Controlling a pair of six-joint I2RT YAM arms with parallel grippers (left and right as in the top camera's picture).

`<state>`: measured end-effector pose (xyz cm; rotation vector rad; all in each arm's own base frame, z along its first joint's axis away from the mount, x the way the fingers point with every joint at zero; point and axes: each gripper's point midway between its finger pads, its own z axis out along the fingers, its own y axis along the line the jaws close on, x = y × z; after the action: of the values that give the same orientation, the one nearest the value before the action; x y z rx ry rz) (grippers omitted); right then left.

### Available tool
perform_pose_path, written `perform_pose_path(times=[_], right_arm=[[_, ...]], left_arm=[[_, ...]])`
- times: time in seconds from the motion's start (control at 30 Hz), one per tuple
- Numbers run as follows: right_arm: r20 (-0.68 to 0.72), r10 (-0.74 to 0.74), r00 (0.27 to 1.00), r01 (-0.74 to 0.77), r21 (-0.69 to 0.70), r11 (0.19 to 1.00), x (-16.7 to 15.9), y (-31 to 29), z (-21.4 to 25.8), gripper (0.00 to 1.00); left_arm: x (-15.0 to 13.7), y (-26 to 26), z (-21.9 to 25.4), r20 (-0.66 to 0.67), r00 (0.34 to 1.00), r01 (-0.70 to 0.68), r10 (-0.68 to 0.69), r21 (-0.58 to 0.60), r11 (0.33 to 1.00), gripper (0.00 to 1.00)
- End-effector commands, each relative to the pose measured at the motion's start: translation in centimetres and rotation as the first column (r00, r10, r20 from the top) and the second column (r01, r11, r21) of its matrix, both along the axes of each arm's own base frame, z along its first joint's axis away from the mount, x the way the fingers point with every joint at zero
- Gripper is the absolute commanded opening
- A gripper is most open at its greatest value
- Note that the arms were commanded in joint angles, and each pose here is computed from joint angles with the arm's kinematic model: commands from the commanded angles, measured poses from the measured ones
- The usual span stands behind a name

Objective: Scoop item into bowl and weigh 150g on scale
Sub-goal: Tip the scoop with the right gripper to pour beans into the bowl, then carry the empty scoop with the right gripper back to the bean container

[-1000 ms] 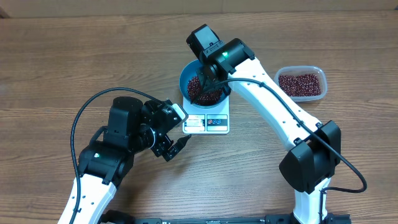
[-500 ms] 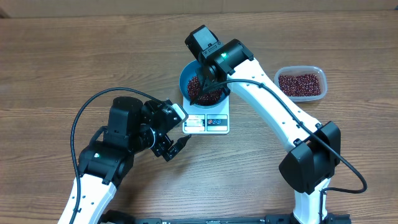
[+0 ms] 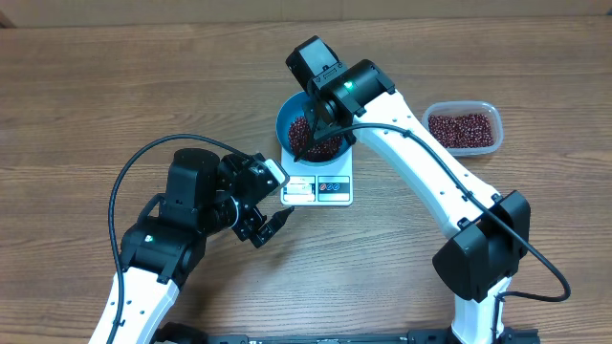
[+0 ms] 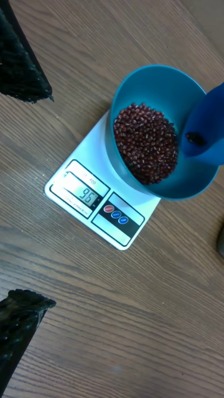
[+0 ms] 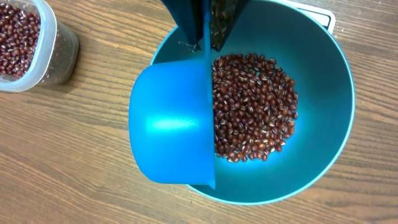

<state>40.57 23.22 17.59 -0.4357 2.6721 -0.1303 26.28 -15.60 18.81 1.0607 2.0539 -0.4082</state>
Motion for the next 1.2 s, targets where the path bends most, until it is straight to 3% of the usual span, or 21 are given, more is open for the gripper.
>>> perform_pose_path(times=[0.0,0.53,0.87,1.07,1.17], right_arm=[[0.092,-0.015,0.996,0.012,0.033,0.999,0.5,0.0,3.5,0.04],[0.165,0.043,0.985,-0.031,-0.079,0.996,-1.1,2.1,4.2,0.04],[0.226,0.01,0.974,-0.007,-0.014,1.0,-2.1,1.5,7.7,0.04],[0.425,-0.188,0.886,0.201,0.014,0.98,-1.8,-4.1,14.4,0.04],[0.469,-0.302,0.83,0.341,0.002,0.94,-1.2,-8.4,15.5,0.04]], left_arm=[[-0.1,0.0,-0.1,-0.011,1.0,0.001,-0.001,-0.012,1.0,1.0],[-0.1,0.0,-0.1,-0.011,1.0,0.001,-0.001,-0.012,1.0,1.0],[-0.1,0.0,-0.1,-0.011,1.0,0.001,-0.001,-0.012,1.0,1.0],[-0.1,0.0,-0.1,-0.011,1.0,0.001,-0.001,-0.012,1.0,1.0],[-0.1,0.0,-0.1,-0.011,1.0,0.001,-0.001,-0.012,1.0,0.99]])
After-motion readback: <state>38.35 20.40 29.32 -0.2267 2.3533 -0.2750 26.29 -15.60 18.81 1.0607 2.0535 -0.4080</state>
